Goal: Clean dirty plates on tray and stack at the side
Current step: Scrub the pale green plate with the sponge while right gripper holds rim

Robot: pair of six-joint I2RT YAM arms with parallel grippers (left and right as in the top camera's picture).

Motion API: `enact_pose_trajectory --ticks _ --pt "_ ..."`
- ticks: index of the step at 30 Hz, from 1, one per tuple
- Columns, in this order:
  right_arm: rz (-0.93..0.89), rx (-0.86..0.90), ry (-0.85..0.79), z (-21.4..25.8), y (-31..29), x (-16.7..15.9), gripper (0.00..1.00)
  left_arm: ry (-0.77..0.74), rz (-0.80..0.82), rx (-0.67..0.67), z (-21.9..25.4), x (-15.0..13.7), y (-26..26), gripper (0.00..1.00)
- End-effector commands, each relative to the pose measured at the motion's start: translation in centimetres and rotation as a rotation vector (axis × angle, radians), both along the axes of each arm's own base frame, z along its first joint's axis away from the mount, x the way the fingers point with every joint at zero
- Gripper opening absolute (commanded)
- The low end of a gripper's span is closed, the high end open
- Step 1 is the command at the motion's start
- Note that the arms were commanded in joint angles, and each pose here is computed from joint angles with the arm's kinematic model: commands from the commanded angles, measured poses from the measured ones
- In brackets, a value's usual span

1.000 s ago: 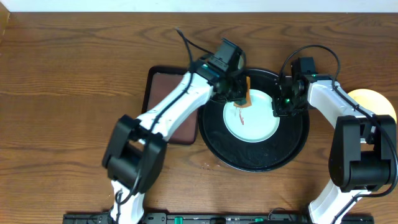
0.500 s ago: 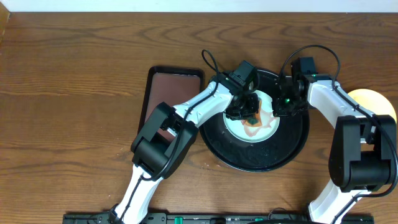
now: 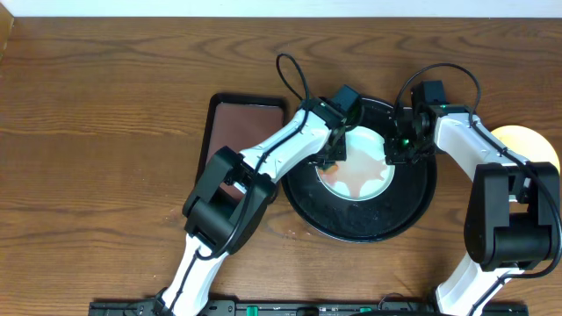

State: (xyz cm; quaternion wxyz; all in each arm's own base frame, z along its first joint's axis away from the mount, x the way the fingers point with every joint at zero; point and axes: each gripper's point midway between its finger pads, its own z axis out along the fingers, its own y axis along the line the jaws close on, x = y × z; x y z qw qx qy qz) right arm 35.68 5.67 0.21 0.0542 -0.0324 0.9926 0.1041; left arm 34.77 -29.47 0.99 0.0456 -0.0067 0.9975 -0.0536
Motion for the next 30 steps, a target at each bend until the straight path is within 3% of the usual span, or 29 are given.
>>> enact_pose_trajectory --ticks 1,6,15,18,23,30 --pt "-0.019 -0.049 0.050 -1.5 -0.9 -1.2 0.01 -0.061 0.031 0.121 -1.6 2.2 2.9 0.08" --pt "-0.018 -0.049 0.052 -1.5 -0.9 -1.3 0.01 -0.027 0.104 -0.176 -1.2 3.0 -2.7 0.07" --pt "-0.019 -0.054 0.052 -1.6 -1.0 -1.3 0.01 0.051 0.123 -0.443 -2.1 3.4 -8.1 0.08" --pt "-0.019 -0.055 0.053 -1.6 -1.0 -1.3 0.01 0.038 0.109 -0.475 -1.9 3.7 -8.7 0.08" --pt "-0.019 -0.061 0.056 -1.6 -1.1 -1.4 0.01 -0.008 -0.008 -0.438 -2.1 4.0 -7.9 0.07" --pt "-0.019 -0.061 0.058 -1.6 -1.1 -1.4 0.01 -0.043 0.015 0.023 -4.2 4.1 2.5 0.08"
